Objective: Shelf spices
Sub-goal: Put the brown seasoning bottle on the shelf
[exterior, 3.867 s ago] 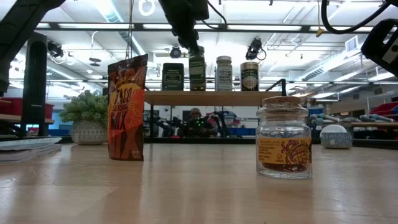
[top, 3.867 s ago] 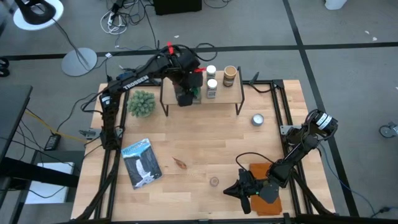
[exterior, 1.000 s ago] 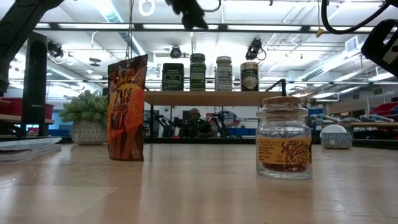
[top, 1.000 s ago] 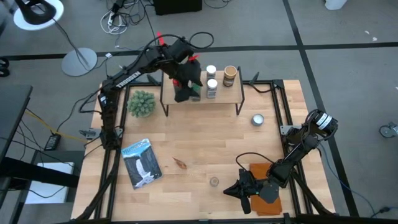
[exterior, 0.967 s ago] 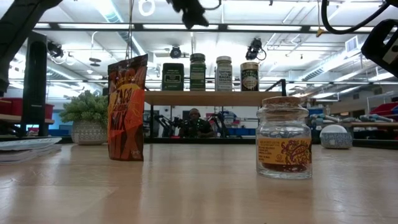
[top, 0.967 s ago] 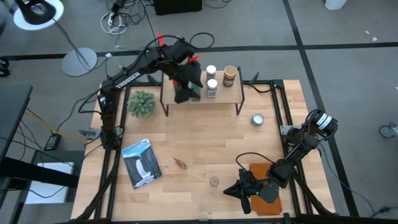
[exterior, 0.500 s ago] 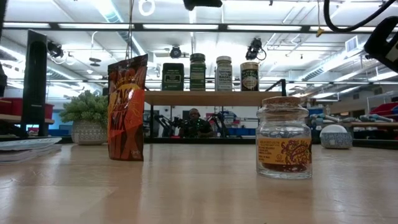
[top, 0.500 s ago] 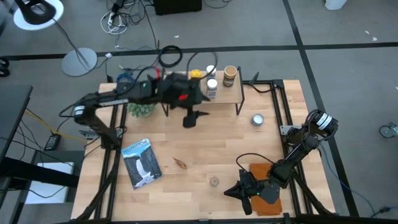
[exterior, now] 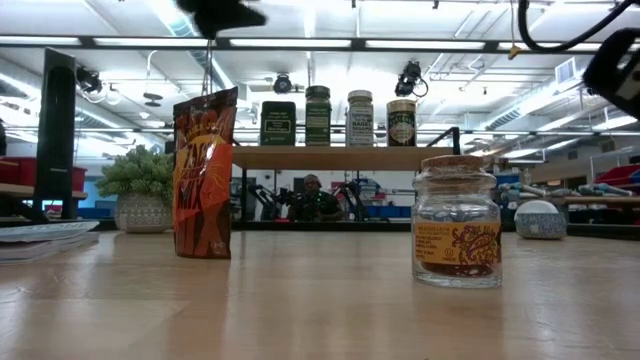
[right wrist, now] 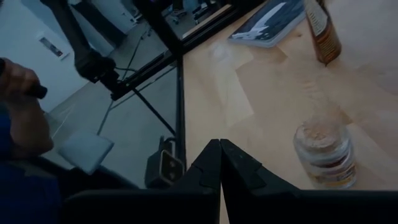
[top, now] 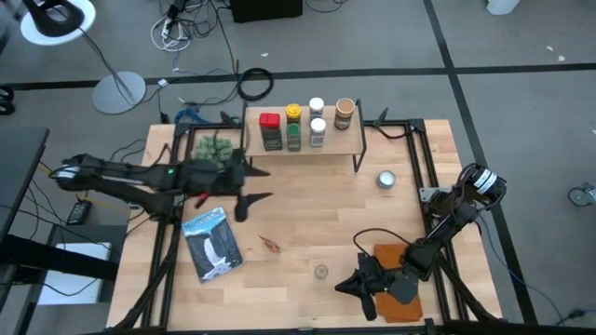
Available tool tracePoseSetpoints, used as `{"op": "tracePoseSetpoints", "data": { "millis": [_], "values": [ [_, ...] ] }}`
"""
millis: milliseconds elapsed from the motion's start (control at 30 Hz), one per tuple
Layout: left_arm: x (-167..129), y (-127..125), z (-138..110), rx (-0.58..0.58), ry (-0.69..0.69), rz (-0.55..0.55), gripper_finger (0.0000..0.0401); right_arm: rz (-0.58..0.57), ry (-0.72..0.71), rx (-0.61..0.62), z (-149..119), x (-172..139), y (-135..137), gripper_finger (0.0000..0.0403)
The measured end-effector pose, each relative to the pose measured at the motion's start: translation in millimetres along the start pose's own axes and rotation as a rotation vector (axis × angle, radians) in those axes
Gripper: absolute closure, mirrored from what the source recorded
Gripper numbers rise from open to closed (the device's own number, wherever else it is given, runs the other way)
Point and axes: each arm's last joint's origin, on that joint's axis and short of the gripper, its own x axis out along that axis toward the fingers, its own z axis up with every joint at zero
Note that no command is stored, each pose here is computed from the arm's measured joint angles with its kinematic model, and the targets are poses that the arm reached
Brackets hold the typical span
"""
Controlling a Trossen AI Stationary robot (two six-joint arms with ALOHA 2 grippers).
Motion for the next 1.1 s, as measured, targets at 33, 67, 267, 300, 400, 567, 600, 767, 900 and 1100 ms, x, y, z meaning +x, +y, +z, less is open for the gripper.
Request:
{"op": "tracePoseSetpoints", "data": {
  "millis": [33, 67, 267, 300, 400, 567, 600, 767, 900, 1100],
  "values": [
    [-7, -1, -8, -0.003, -0.008, -0.006, 0.0134, -0.004, -0.003, 0.0, 1, 1, -1, 0.0399],
    [-13, -1, -15, -0.008, -0.022, -0.014, 0.0134, -0.009, -0.007, -0.002, 2, 2, -2, 0.0399],
    [-43, 0, -58, -0.014, -0.069, -0.042, 0.0134, -0.044, -0.032, -0.003, 11, 11, -10, 0.0396],
    [-46, 1, -64, -0.015, -0.076, -0.042, 0.0134, -0.052, -0.037, -0.009, 13, 13, -11, 0.0396],
    [-52, 2, -81, -0.031, -0.136, -0.04, 0.0134, -0.077, -0.054, -0.028, 19, 18, -17, 0.0399],
    [-56, 4, -108, -0.062, -0.207, -0.01, 0.0135, -0.123, -0.081, -0.07, 31, 27, -28, 0.0399],
    [-56, 4, -114, -0.069, -0.211, 0.002, 0.0134, -0.132, -0.085, -0.078, 33, 29, -30, 0.0398],
    [-54, 4, -140, -0.115, -0.215, 0.03, 0.0134, -0.176, -0.103, -0.152, 43, 36, -40, 0.0395],
    [-53, 4, -152, -0.126, -0.221, 0.029, 0.0135, -0.203, -0.11, -0.204, 48, 40, -46, 0.0398],
    [-50, 3, -174, -0.092, -0.154, 0.014, 0.0135, -0.229, -0.108, -0.297, 53, 43, -51, 0.0397]
  ]
}}
